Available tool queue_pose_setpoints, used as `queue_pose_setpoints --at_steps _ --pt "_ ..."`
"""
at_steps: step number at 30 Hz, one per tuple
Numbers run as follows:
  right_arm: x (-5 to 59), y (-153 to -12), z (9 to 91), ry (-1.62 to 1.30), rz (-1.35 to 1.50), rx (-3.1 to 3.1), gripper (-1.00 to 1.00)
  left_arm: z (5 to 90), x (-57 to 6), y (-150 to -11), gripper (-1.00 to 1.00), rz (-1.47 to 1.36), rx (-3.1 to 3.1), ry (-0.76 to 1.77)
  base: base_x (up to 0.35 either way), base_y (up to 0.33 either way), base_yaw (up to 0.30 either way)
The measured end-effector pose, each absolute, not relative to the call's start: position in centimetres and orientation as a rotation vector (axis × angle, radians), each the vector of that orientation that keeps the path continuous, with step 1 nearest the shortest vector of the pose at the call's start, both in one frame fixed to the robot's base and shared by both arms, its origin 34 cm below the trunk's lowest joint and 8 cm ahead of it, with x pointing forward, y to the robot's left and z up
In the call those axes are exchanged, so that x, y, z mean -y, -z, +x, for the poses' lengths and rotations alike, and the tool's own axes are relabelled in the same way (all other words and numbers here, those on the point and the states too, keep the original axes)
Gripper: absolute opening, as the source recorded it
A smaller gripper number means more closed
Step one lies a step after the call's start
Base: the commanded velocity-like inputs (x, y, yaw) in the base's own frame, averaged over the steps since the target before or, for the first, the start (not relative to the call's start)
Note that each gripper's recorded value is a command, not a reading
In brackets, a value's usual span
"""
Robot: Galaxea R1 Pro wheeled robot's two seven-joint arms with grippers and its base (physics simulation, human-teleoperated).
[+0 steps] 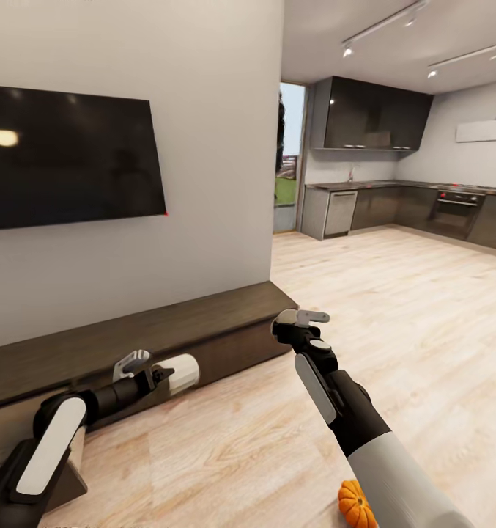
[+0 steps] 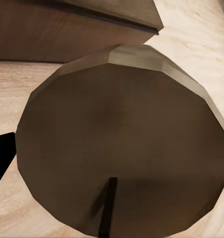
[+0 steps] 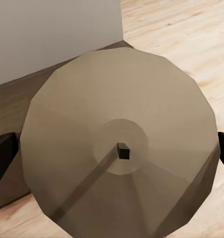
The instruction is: Place each of the two pumpkins and all three candles from the living room inside a cabinet in the living room (use any cabinet), then make sure every cabinet is closed, and position the cauldron so it is next to a table in the living room.
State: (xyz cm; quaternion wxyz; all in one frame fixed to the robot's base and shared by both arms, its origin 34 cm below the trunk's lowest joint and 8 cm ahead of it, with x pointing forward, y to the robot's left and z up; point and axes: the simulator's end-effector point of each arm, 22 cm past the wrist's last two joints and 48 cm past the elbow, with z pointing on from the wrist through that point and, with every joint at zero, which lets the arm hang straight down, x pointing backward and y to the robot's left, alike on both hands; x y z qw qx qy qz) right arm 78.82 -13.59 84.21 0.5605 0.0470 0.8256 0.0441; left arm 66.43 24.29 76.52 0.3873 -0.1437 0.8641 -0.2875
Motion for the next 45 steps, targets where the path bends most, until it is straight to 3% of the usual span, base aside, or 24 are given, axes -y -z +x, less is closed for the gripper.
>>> queue_pose_setpoints --at_steps 11,34,45 --pt "13.6 -84.2 78.8 -0.098 0.107 -1.944 -1.0 66.7 -24.7 -77.7 -1.0 -0.363 -2.169 0.728 0.0 0.035 0.246" --pt "13.5 -84.2 78.8 -0.102 0.107 -1.945 -1.0 66.8 -25.4 -77.7 -1.0 -0.377 -2.167 0.709 0.002 0.292 0.264" --pt "13.5 -84.1 78.8 -0.104 0.107 -1.947 -1.0 66.8 -25.5 -77.6 -1.0 -0.379 -2.168 0.705 0.227 0.236 0.269"
